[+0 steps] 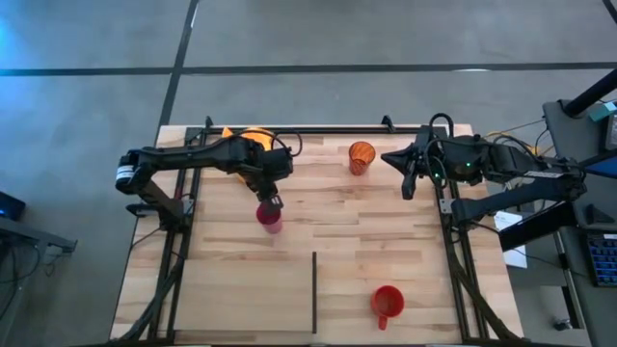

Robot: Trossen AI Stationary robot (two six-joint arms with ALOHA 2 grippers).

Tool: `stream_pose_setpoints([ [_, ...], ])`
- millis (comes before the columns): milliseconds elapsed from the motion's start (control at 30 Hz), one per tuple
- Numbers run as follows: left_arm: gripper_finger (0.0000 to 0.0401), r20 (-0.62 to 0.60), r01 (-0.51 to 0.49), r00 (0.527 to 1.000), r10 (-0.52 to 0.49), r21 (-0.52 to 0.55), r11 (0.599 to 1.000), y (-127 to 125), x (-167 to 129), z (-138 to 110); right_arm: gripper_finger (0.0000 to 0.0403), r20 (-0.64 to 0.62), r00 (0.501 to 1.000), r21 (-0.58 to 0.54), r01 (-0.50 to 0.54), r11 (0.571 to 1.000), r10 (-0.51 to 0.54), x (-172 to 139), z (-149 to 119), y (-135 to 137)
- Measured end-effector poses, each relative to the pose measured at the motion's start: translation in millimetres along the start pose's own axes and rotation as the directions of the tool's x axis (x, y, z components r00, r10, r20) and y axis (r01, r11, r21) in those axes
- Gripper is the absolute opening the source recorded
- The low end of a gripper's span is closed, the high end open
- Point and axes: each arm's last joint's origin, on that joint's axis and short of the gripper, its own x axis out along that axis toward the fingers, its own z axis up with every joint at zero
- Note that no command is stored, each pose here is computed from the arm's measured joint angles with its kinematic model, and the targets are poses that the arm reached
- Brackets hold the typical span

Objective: Stack small to large cups/mugs on shelf
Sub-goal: Put the pink cup on the shelf

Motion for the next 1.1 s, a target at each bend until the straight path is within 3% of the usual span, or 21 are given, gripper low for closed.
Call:
stream_pose_setpoints([
  [200,0.0095,-0.046,0.15,0.986,-0.159,-0.156,0.976,-10,-3,-2,0.0009,-0.051,0.999,-0.024,0.011,1.0,-0.013,0,-5,-1],
  [333,0.0095,-0.072,0.191,0.976,-0.205,-0.164,0.968,-26,-2,-9,0.0009,-0.069,0.997,-0.02,0.016,1.0,-0.017,1,-7,-1],
  [533,0.0095,-0.054,0.105,0.992,-0.118,-0.201,0.974,-41,2,-14,0.0009,-0.072,0.997,-0.019,0.017,1.0,-0.018,2,-7,-1],
  [800,0.0095,-0.088,0.076,0.992,-0.086,-0.115,0.99,-58,27,-8,0.0009,-0.072,0.997,-0.018,0.017,1.0,-0.018,3,-7,-1],
  [1100,0.0095,-0.155,0.021,0.987,-0.038,-0.114,0.993,-63,54,-2,0.0009,-0.072,0.997,-0.014,0.017,1.0,-0.018,3,-7,-1],
])
